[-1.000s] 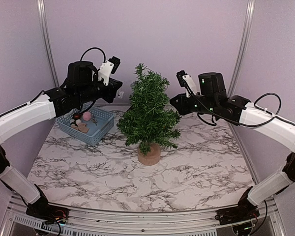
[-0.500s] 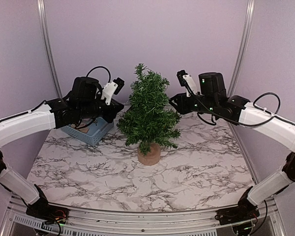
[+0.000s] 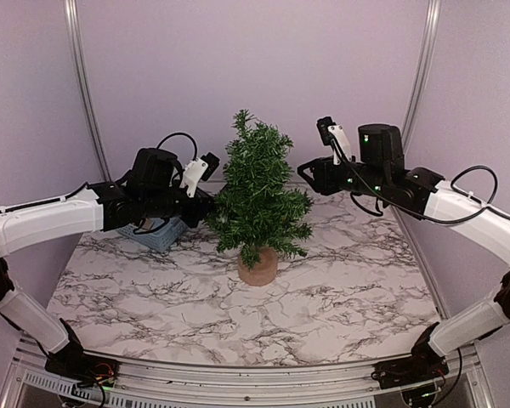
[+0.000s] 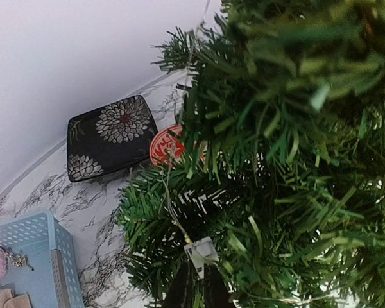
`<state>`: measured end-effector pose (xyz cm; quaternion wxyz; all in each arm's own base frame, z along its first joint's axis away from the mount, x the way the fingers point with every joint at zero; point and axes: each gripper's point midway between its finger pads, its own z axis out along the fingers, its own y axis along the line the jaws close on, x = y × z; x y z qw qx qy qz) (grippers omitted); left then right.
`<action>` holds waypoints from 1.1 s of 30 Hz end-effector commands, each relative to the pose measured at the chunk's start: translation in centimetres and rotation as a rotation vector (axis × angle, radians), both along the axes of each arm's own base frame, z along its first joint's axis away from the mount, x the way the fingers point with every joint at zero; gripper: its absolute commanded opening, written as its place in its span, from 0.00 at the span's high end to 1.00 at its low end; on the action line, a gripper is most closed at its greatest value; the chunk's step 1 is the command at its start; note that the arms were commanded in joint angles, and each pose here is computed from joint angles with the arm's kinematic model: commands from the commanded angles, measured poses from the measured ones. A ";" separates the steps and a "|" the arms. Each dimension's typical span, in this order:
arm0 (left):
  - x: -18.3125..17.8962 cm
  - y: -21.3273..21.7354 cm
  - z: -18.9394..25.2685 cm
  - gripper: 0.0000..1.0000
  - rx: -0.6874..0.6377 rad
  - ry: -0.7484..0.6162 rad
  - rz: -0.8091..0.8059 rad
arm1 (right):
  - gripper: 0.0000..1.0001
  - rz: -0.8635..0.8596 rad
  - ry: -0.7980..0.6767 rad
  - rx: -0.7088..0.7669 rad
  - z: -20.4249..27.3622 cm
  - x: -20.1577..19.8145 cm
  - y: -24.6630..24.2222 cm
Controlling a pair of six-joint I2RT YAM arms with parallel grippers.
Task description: Decorate the small christmas tree
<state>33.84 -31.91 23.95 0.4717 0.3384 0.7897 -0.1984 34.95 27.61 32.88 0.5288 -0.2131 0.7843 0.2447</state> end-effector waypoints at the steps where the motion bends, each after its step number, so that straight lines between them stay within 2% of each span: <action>1: -0.1 1.0 2.6 0.89 -0.101 -0.030 0.010 | 0.60 0.011 -0.037 0.026 1.4 -0.5 -0.5; 11: -0.4 3.7 5.0 0.59 -0.180 -0.067 0.044 | 0.52 -0.003 -0.062 0.025 2.0 -1.2 -1.4; 17: 1.7 10.1 7.4 0.43 -0.365 -0.084 0.260 | 0.45 -0.007 -0.070 0.034 2.4 -1.2 -2.3; 21: 4.9 15.5 7.1 0.39 -0.420 -0.040 0.449 | 0.43 -0.011 -0.067 0.070 2.6 -0.6 -3.8; 29: 11.8 21.6 2.7 0.36 -0.296 0.047 0.720 | 0.41 -0.030 -0.060 0.094 2.2 0.7 -6.6; 32: 14.8 22.5 -0.1 0.35 -0.207 0.125 0.751 | 0.40 -0.025 -0.049 0.093 1.6 1.1 -7.0; 33: 16.0 22.9 -2.4 0.35 -0.156 0.171 0.765 | 0.40 -0.026 -0.047 0.091 1.5 1.3 -7.1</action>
